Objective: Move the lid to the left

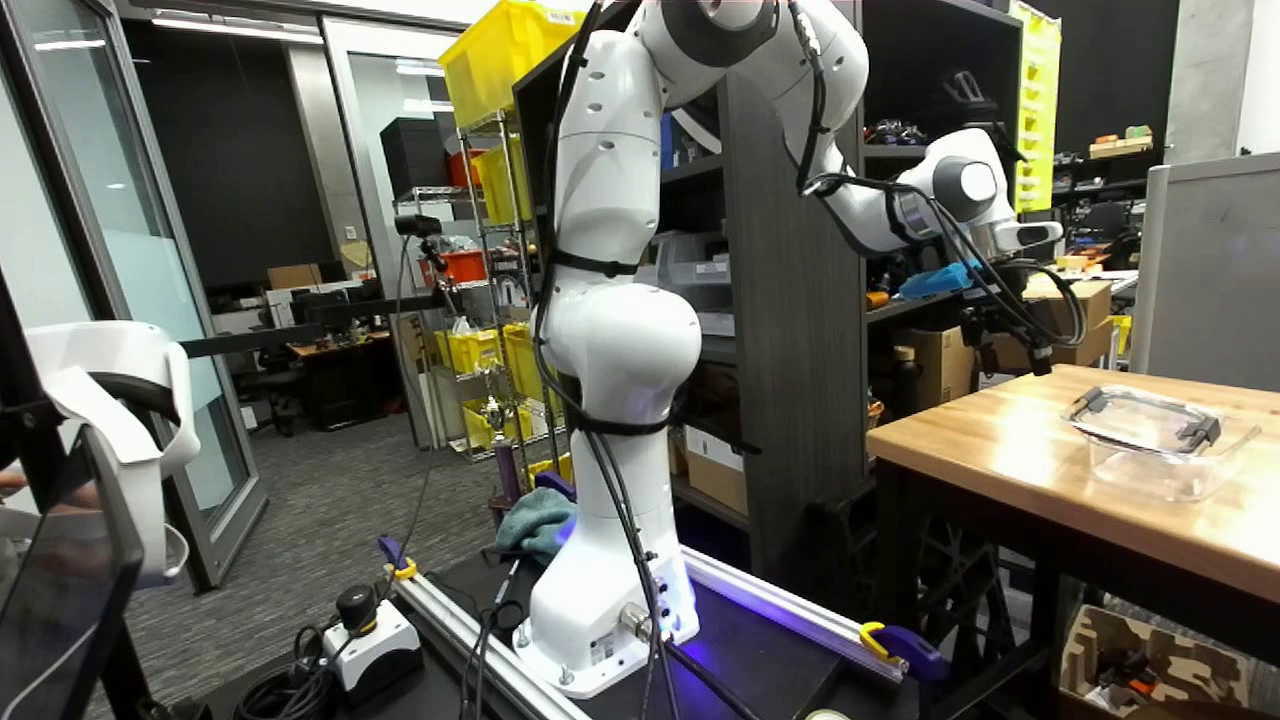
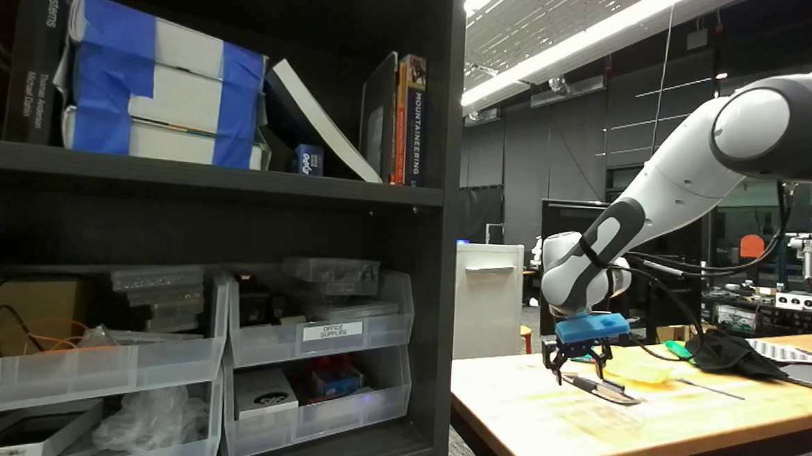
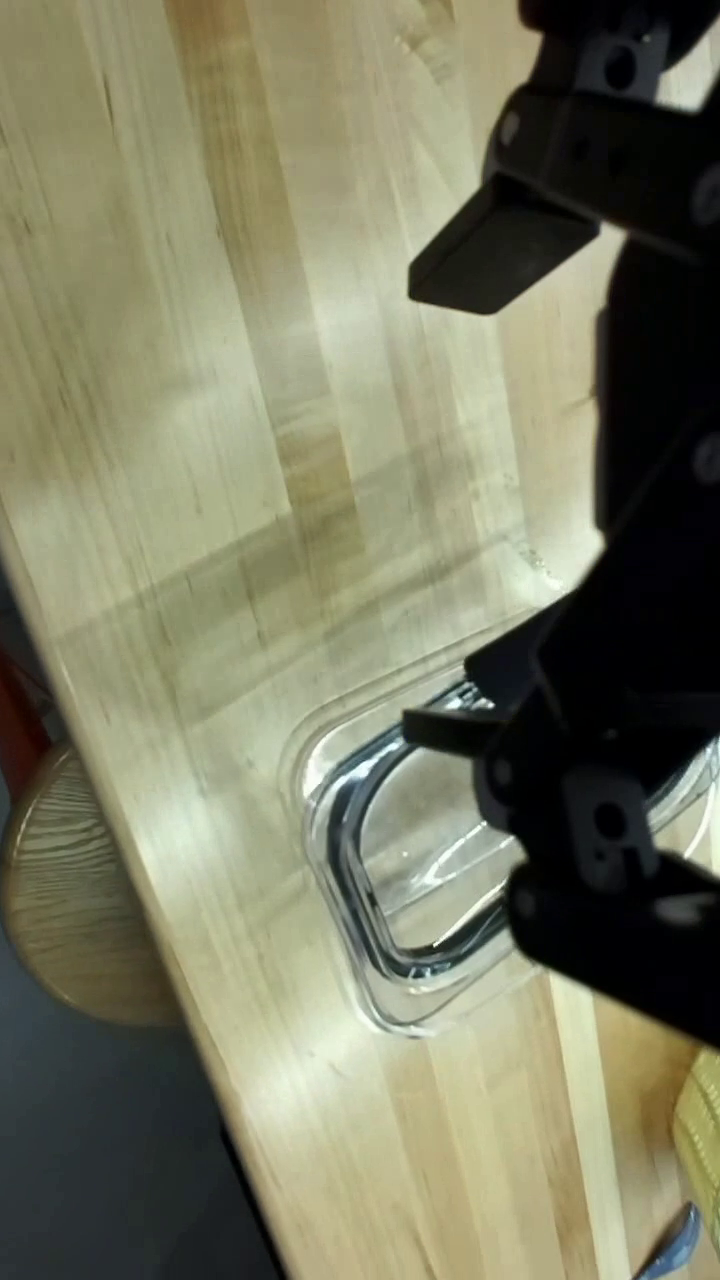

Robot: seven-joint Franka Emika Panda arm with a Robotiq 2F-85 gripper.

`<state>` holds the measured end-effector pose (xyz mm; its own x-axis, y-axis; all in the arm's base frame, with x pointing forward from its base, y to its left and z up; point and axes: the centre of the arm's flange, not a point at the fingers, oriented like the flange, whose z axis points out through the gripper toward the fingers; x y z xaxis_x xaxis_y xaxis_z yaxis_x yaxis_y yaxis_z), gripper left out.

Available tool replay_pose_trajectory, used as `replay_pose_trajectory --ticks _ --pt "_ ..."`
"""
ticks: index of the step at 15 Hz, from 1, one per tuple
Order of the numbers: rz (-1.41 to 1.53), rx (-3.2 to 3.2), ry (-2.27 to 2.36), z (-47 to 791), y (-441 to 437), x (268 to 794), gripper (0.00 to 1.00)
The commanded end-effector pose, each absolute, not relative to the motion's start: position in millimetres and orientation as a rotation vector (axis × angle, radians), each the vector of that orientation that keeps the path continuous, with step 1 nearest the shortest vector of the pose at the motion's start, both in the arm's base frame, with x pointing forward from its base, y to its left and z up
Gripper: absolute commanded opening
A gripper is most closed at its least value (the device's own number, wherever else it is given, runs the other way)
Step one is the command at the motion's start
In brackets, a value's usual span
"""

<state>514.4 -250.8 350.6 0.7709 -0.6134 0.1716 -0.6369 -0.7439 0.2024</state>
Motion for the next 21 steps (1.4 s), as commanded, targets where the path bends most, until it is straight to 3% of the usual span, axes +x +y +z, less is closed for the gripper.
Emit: replay_pose_trajectory --ticks 1,21 --pt "0.154 2.663 -0.956 346 -255 515 1.0" --pt "0.083 2.621 -0.676 315 -240 473 1.0"
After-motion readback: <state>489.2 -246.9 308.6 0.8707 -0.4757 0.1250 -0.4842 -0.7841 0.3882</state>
